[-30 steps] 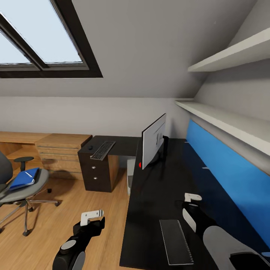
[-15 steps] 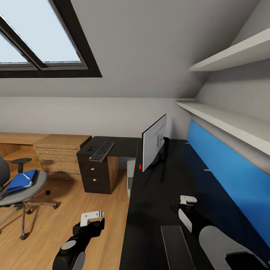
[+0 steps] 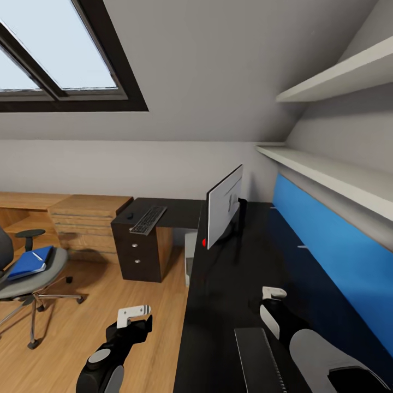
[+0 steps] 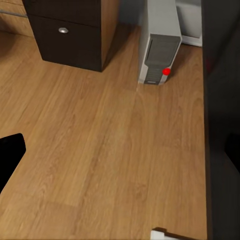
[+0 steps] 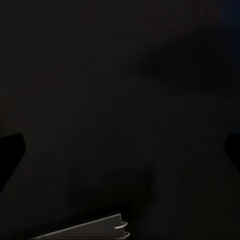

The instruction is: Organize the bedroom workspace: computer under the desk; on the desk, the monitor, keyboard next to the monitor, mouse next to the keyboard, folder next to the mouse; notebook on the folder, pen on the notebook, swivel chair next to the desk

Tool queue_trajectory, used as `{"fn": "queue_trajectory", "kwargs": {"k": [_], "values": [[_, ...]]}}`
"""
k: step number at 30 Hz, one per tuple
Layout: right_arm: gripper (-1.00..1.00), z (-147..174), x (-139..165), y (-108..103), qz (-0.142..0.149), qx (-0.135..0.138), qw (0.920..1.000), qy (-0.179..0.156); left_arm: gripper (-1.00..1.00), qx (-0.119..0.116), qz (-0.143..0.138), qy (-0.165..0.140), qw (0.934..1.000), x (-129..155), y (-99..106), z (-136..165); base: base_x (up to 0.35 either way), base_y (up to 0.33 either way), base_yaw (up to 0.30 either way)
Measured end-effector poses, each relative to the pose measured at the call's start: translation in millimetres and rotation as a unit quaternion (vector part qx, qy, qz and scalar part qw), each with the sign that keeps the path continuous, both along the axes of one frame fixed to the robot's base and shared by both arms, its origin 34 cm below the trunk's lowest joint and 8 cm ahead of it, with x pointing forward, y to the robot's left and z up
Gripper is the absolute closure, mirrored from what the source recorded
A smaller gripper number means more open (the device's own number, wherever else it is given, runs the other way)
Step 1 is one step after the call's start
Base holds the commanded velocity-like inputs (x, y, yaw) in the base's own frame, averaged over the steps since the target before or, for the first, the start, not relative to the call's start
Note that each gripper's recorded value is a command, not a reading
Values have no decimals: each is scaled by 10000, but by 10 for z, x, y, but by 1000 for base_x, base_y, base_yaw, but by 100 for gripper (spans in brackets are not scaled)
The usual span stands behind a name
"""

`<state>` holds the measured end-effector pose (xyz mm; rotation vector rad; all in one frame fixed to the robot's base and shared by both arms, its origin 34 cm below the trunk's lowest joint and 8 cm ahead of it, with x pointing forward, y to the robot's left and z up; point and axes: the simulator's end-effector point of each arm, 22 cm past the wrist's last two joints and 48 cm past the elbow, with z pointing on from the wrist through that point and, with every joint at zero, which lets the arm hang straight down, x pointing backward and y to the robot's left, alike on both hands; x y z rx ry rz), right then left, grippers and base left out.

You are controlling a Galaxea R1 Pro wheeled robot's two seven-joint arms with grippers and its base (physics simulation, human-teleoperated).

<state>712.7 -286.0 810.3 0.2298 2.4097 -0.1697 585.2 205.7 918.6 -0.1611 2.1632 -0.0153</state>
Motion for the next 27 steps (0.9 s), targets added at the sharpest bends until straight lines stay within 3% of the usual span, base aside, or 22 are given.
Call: {"fn": "queue_trajectory", "kwargs": {"k": [27], "values": [[-100, -370, 14, 11, 23, 3, 10000, 96, -100, 0, -4, -1, 10000, 44, -4, -339, 0, 0, 0]]}}
